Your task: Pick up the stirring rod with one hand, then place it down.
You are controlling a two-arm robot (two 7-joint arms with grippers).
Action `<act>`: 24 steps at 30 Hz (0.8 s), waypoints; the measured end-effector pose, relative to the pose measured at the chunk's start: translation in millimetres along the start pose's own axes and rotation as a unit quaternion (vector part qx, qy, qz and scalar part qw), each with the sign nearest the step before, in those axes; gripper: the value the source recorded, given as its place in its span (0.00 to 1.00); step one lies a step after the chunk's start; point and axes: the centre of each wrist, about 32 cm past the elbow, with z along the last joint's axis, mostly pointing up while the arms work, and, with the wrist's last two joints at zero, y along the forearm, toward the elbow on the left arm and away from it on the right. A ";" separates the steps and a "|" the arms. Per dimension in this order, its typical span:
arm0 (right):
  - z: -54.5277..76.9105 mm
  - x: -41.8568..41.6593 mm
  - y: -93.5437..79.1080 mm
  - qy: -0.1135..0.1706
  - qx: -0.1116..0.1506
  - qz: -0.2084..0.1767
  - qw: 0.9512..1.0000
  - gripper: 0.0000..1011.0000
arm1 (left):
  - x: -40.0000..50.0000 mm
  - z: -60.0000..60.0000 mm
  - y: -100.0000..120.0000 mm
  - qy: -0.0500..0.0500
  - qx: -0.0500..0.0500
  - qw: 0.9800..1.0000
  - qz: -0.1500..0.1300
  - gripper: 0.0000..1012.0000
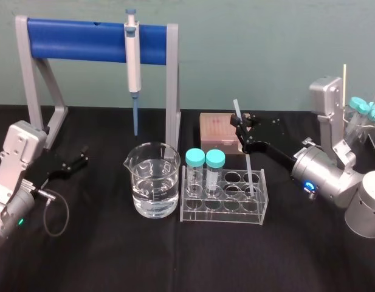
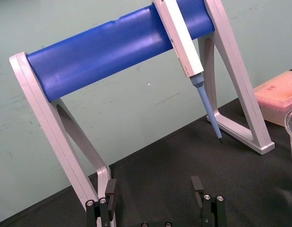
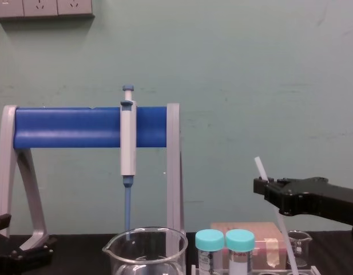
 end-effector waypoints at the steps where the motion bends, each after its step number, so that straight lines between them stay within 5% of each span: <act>1: -0.3 -0.3 -0.7 0.001 0.005 0.000 1.000 0.07 | 0.0 0.0 0.0 0.000 0.000 1.000 0.000 0.99; 11: 13.8 0.1 -7.1 -0.004 0.070 -0.006 0.998 0.07 | 0.0 0.0 0.0 0.000 0.000 1.000 0.000 0.99; 19: 46.0 3.3 -13.2 -0.019 0.145 -0.013 0.989 0.07 | 0.0 0.0 0.0 0.000 0.000 1.000 0.000 0.99; 24: 53.3 3.9 -16.8 -0.023 0.158 -0.023 0.987 0.07 | 0.0 0.0 0.0 0.000 0.000 1.000 0.000 0.99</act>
